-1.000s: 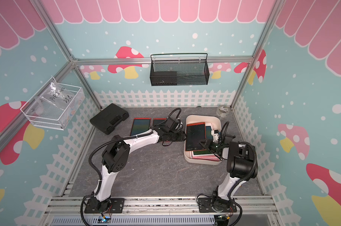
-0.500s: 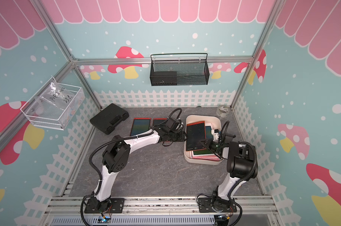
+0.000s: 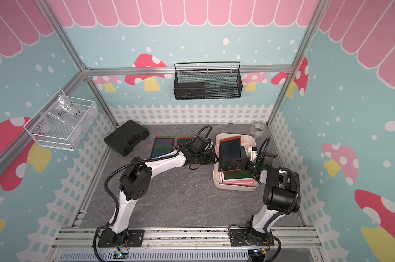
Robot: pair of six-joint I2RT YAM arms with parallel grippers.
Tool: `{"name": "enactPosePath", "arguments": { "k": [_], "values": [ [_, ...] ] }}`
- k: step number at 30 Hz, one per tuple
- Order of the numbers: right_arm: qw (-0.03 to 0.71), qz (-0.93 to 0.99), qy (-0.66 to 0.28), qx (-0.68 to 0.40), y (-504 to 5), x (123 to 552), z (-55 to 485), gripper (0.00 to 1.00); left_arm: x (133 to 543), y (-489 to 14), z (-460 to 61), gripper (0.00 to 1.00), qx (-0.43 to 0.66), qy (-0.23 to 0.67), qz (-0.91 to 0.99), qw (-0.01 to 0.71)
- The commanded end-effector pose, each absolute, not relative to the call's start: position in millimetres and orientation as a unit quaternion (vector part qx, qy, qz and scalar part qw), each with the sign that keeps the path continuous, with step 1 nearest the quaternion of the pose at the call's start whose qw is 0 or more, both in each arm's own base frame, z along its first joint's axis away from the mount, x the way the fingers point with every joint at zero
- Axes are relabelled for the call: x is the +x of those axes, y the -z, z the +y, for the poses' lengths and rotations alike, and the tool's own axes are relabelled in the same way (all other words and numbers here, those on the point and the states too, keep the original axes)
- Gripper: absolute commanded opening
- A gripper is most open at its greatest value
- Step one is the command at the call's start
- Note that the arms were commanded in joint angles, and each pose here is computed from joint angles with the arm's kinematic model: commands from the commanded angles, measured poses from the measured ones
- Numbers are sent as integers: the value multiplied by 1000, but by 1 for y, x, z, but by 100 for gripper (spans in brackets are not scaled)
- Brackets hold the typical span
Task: Take out the writing tablet from the storage box
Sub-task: Move the storage box to the center of the board.
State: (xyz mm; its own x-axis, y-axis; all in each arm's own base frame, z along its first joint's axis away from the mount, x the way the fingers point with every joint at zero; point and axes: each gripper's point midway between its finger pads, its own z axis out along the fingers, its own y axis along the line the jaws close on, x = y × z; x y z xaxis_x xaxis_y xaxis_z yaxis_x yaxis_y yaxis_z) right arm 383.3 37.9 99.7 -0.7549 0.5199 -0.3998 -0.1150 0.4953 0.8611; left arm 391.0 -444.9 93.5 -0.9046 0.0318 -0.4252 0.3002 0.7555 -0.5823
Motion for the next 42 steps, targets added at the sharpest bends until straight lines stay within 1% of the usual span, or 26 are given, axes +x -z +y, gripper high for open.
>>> {"name": "enactPosePath", "arguments": {
  "k": [1,6,18,27,35,42],
  "values": [
    [362,788,-487,101,-137,390,35,0,395,-105,-435,52,86,333,915,210],
    [383,786,-476,97,-160,387,30,0,397,-102,-431,52,81,335,915,209],
    [418,784,-450,95,-203,386,23,0,393,-93,-451,52,87,343,914,197],
    [422,783,-446,104,-208,394,12,0,384,-73,-489,52,99,353,913,177],
    [439,780,-426,130,-210,399,-23,0,377,-65,-530,51,116,367,907,171],
    [439,779,-424,141,-203,397,-38,0,379,-60,-563,51,124,381,900,170]
  ]
}}
